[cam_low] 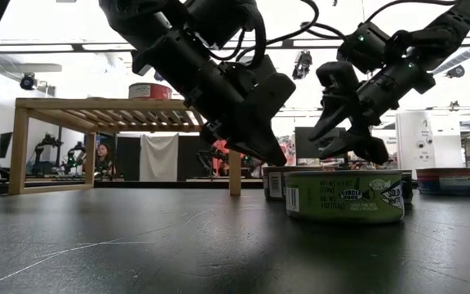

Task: Stack canned seafood by type on shelf
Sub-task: Stack the blue pink tuna can on top of the other blue pink tuna can on the shelf

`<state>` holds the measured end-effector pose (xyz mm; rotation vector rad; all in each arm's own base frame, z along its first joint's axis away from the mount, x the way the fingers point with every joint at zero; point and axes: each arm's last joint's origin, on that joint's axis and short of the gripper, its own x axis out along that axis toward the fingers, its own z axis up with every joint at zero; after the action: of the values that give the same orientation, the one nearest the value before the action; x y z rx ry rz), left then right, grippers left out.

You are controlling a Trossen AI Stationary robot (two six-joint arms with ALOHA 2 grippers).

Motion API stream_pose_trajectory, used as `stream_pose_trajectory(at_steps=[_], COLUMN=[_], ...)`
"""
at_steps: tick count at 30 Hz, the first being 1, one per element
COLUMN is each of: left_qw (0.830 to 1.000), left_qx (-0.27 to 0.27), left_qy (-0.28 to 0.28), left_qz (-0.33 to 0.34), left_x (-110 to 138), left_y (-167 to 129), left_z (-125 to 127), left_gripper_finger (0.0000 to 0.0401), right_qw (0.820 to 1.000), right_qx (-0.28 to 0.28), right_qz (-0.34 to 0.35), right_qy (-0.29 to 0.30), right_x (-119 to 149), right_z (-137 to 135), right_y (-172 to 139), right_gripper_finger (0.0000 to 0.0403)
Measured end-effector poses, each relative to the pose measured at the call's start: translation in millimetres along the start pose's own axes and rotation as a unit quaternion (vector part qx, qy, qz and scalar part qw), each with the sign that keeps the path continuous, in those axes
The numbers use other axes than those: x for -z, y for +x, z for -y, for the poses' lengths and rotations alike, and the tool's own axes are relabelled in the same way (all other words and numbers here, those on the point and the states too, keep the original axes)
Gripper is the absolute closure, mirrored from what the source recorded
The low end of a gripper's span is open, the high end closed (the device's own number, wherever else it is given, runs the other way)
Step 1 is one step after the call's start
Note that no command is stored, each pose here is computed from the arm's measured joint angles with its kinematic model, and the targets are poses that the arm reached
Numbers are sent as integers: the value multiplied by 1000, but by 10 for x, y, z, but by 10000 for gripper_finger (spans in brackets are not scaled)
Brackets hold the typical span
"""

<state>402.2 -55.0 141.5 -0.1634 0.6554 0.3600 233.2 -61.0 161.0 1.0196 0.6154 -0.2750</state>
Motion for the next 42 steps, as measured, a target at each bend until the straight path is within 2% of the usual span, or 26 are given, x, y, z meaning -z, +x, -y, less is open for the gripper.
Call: stream_pose_trajectory(at_steps=[17,22,30,37,42], left_qw=[1000,1000,1000,1000,1000], left_qx=[2,5,3,2,2], left_qy=[-27,-26,-24,-25,-25], left_qz=[-4,-6,-13,-10,-10], left_x=[53,73,104,101,103], left_y=[-10,-19,-10,-8,-8], left_z=[37,64,64,61,61], left_gripper_finger=[401,401,401,401,401], right_qw=[999,999,997,992,990], right_qx=[4,-20,-47,-77,-84], right_qz=[-18,-13,-51,-53,-46], right_qy=[-31,-39,-39,-90,-102], right_x=[78,70,121,147,142], right_z=[0,-4,33,-28,-32], right_y=[118,218,351,376,398], right_gripper_finger=[151,134,113,105,112])
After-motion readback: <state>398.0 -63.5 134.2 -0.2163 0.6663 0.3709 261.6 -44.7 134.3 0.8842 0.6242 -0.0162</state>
